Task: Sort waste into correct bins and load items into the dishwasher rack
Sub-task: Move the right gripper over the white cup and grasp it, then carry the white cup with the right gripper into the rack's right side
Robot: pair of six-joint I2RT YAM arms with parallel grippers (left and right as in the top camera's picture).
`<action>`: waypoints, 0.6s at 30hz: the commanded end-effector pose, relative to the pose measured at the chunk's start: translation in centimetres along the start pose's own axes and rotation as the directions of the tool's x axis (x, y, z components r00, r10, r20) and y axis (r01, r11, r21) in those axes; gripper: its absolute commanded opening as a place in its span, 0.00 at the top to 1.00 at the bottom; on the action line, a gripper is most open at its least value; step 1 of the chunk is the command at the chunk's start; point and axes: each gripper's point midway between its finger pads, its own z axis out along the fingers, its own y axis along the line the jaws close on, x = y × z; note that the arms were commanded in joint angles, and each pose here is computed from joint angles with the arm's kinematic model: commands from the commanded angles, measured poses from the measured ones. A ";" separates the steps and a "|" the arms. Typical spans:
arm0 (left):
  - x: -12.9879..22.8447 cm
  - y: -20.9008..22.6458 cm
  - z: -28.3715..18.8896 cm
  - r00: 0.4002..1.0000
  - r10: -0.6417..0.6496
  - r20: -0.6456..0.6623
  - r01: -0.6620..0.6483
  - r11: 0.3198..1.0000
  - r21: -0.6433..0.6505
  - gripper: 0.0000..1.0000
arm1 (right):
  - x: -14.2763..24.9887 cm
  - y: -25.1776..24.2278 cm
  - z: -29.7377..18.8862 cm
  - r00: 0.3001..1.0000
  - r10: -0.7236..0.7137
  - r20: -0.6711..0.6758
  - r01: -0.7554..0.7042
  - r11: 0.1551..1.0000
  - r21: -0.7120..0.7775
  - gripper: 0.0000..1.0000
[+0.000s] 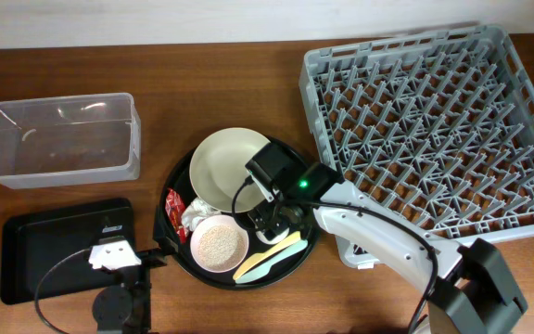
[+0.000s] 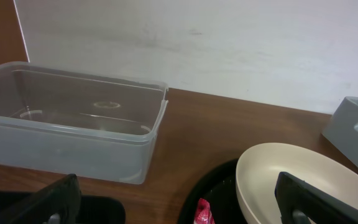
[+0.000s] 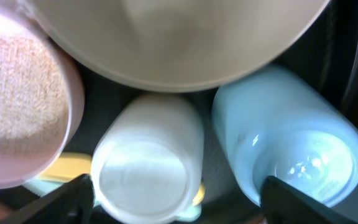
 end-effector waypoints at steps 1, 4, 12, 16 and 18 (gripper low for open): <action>0.1 0.0 0.0 1.000 0.017 0.001 -0.017 1.000 0.005 0.01 | -0.3 2.0 -1.6 0.995 -0.101 0.023 0.103 0.989 -0.106 0.09; 0.1 0.0 0.0 1.000 0.017 0.001 -0.017 1.000 0.006 0.01 | 0.7 2.9 -0.4 0.980 -0.197 -0.017 0.192 0.970 -0.147 0.09; 0.1 0.0 0.0 1.000 0.017 0.001 -0.017 1.000 0.006 0.01 | 1.5 4.8 1.5 0.946 -0.322 -0.043 0.307 0.929 -0.207 0.09; 0.1 0.0 0.0 1.000 0.017 0.001 -0.017 1.000 0.006 0.01 | 1.2 3.8 1.7 0.954 -0.295 -0.052 0.285 0.947 -0.145 0.09; 0.1 0.0 0.0 1.000 0.016 0.001 -0.016 1.000 0.006 0.01 | 0.8 2.9 1.8 0.961 -0.270 -0.055 0.264 0.961 -0.085 0.09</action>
